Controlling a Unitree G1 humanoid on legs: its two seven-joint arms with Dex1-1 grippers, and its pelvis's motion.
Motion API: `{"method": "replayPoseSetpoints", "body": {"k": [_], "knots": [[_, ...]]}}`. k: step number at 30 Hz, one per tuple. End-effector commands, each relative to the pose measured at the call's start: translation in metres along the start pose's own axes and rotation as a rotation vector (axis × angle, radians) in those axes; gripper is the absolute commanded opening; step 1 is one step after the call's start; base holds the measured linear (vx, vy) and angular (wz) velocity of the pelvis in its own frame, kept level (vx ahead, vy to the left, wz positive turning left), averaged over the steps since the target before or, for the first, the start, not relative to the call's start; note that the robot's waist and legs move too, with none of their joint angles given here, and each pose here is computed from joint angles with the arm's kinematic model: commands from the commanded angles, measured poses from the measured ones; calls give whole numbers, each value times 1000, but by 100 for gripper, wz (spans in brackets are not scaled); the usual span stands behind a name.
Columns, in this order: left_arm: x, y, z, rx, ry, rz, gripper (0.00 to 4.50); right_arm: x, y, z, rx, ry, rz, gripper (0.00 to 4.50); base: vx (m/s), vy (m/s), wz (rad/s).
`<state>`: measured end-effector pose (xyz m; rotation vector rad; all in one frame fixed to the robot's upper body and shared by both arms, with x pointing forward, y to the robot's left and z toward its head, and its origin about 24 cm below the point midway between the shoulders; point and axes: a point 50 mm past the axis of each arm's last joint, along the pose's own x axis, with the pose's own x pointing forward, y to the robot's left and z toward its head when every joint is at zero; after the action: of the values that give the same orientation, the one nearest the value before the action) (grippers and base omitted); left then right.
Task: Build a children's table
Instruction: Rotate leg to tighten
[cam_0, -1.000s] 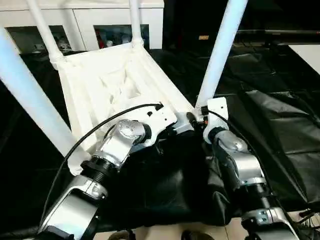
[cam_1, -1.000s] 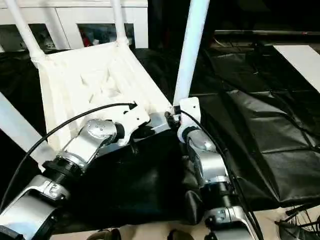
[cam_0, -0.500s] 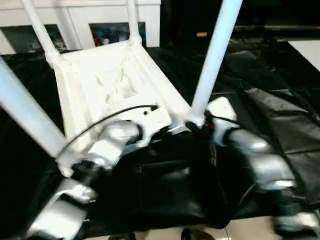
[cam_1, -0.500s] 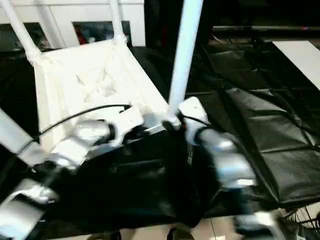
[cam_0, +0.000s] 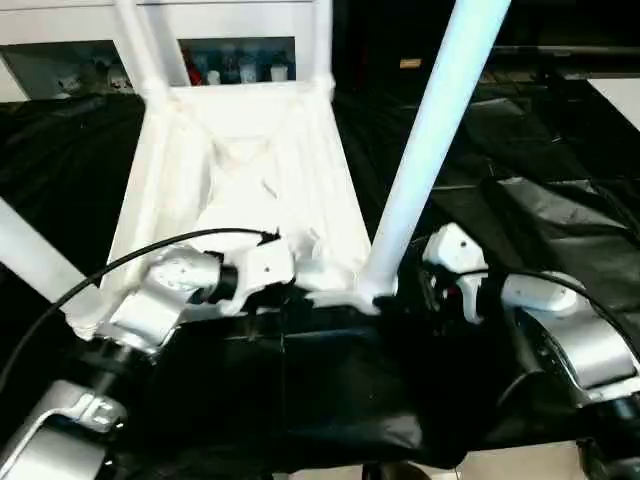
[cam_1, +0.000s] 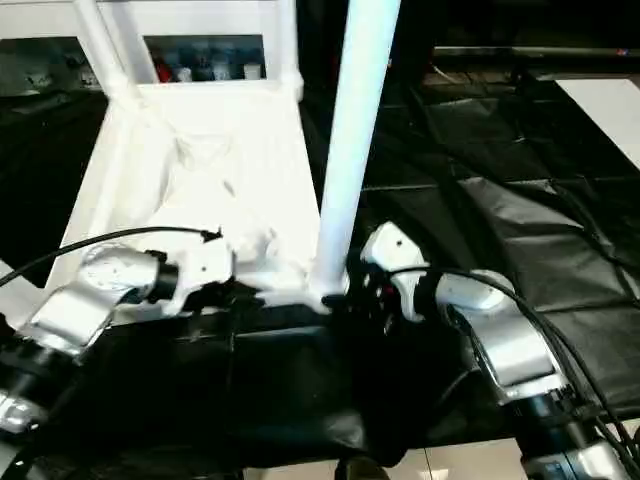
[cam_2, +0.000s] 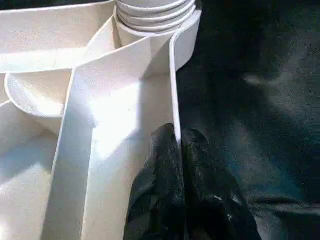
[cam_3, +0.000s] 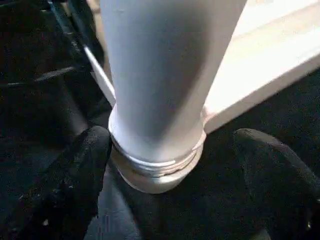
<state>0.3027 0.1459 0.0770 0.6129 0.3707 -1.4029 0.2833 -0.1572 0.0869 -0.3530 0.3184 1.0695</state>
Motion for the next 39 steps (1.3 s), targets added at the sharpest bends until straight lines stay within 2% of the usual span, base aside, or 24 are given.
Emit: {"method": "replayPoseSetpoints", "body": {"k": [1, 8, 23, 35, 39], "knots": [[14, -21, -10, -16, 42, -165, 0, -2, -2, 5, -24, -16, -9, 411, 0, 0, 0], [14, -20, -6, -7, 38, -169, 0, 5, 1, 4, -38, -26, 51, 411, 0, 0, 0], [14, -19, -7, -14, 43, -154, 0, 15, 6, 2, -36, -45, 102, 279, 0, 0, 0], [14, -18, -8, -16, 56, -146, 0, 17, 8, -2, -32, -38, 106, 263, 0, 0, 0], [18, -7, -10, -67, 60, -11, 0, 22, 5, -7, 37, -46, -15, 263, 0, 0, 0]]}}
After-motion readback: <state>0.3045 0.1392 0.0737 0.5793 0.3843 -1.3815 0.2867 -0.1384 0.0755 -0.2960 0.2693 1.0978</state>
